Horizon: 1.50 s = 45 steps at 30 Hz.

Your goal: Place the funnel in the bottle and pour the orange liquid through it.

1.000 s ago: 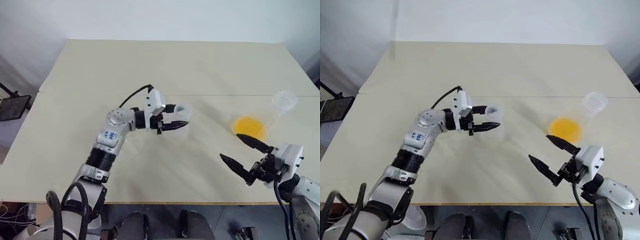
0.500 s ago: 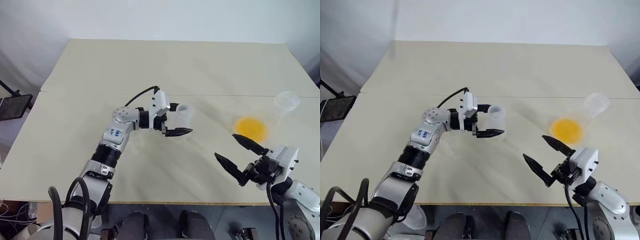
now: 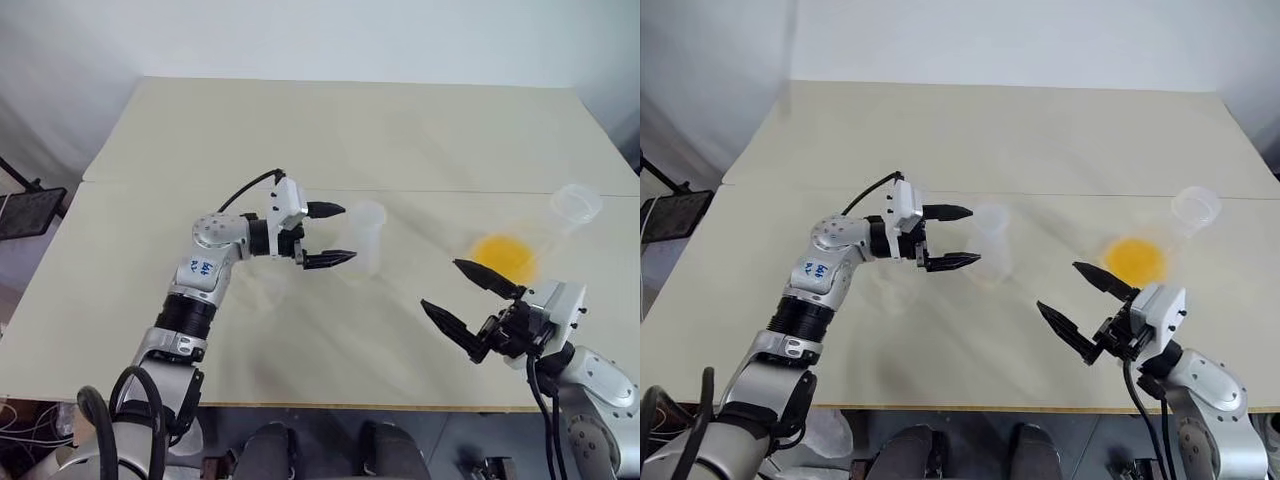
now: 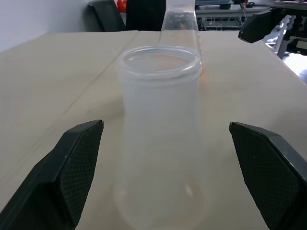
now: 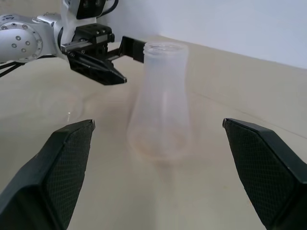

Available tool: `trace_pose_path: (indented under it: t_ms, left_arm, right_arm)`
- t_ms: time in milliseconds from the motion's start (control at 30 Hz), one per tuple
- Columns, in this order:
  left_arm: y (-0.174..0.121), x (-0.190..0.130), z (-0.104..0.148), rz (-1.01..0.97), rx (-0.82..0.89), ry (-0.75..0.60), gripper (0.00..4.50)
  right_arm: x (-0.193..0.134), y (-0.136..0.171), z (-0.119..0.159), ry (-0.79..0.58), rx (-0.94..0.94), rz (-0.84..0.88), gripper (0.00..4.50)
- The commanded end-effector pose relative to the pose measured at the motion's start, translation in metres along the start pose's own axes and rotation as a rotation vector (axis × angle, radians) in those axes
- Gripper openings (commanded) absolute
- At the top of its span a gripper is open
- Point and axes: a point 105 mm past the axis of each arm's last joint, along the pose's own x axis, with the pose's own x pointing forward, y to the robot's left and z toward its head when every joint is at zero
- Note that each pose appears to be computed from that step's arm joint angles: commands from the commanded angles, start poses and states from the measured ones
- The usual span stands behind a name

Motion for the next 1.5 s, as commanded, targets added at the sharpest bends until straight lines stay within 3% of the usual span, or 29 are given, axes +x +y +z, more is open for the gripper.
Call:
trace_pose_path:
  t_ms: [33,167,233,400,533,733,900,1167,1500]
  left_arm:
    - [0.008,-0.030,0.022,0.057,0.104,-0.062,4.46]
    - [0.012,-0.069,0.027,0.154,0.132,-0.041,4.46]
    - [0.013,-0.104,0.031,0.282,0.126,-0.030,4.46]
    - [-0.008,-0.157,0.023,0.497,0.082,0.033,4.46]
    - [-0.054,-0.218,-0.004,0.795,-0.023,0.117,4.46]
    - [-0.116,-0.261,-0.023,1.051,-0.146,0.201,4.46]
    - [-0.145,-0.249,-0.023,1.054,-0.207,0.215,4.46]
    - [-0.165,-0.170,-0.014,0.830,-0.365,0.127,4.46]
    - [-0.128,-0.152,-0.036,0.884,-0.348,0.119,4.46]
  right_arm:
    - [0.005,0.002,0.004,-0.015,0.004,0.051,4.50]
    - [0.012,0.005,0.004,-0.011,0.038,0.131,4.50]
    - [0.022,0.006,0.004,-0.011,0.038,0.194,4.50]
    - [0.041,0.007,0.007,-0.030,0.026,0.296,4.50]
    - [0.056,0.017,0.009,-0.022,0.029,0.444,4.50]
    - [0.065,0.023,0.007,-0.013,0.010,0.553,4.50]
    - [0.070,0.020,0.008,-0.020,0.007,0.585,4.50]
    - [0.060,0.012,-0.002,0.009,0.042,0.547,4.50]
    - [0.054,0.012,-0.001,0.010,0.053,0.491,4.50]
